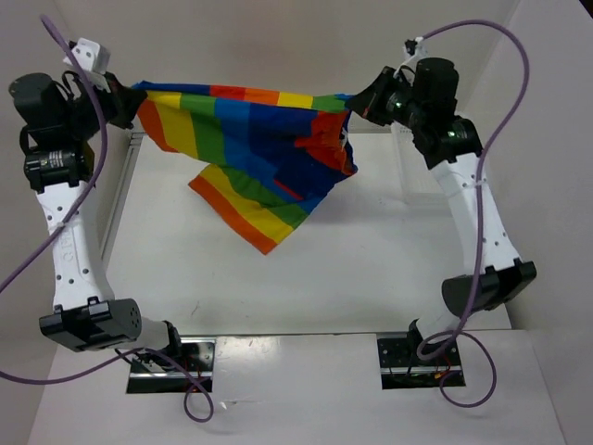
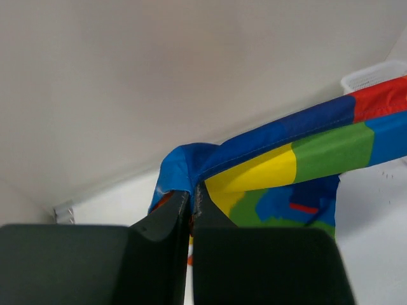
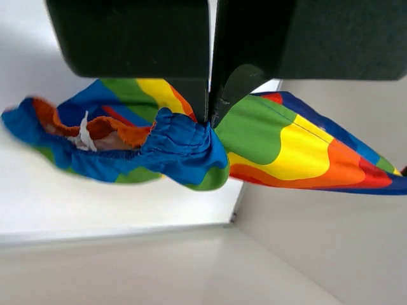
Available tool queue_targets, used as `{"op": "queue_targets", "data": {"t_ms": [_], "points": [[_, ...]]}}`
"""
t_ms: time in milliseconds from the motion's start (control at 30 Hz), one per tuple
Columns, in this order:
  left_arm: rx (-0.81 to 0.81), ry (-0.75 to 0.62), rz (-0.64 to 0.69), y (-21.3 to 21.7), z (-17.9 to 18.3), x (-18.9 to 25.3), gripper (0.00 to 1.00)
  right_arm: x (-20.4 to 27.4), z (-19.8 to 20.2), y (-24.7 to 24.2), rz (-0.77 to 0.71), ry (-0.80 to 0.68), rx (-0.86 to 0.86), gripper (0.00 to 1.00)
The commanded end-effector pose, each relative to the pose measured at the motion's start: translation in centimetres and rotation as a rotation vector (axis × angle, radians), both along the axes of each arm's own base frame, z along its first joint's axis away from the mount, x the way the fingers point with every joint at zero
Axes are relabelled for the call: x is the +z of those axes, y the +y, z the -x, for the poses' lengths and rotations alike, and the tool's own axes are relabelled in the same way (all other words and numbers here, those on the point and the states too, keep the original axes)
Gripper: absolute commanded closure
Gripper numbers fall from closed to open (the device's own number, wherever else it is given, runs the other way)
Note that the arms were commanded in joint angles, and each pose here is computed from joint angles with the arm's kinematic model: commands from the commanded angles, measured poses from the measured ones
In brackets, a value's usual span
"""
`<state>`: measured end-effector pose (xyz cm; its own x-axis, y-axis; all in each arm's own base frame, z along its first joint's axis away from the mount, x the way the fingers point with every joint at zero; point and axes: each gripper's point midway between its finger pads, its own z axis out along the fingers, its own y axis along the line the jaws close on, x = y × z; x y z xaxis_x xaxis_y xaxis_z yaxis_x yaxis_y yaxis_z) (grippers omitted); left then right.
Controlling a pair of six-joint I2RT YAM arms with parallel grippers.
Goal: Fold and stack the shorts
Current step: Flatten the shorts out
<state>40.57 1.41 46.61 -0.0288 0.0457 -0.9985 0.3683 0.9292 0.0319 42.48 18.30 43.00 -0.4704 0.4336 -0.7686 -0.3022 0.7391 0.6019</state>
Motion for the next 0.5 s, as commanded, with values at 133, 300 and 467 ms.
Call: {"op": "queue_targets", "data": {"t_ms": [133,300,467], "points": [[0.028,-0.343,-0.126,-0.3,5.6,13.2,1.00,9.6,8.1,-4.8,0.038,-0.237,-0.122,1.00],[0.019,-0.424,-0.156,-1.8,9.1,15.8,1.00,12.3,13.3,-6.1,-0.014,-0.317,-0.138,1.00],[0.007,-0.478,-0.168,-3.3,12.0,17.9,1.00,14.9,17.7,-7.6,-0.052,-0.381,-0.175,1.00]]}}
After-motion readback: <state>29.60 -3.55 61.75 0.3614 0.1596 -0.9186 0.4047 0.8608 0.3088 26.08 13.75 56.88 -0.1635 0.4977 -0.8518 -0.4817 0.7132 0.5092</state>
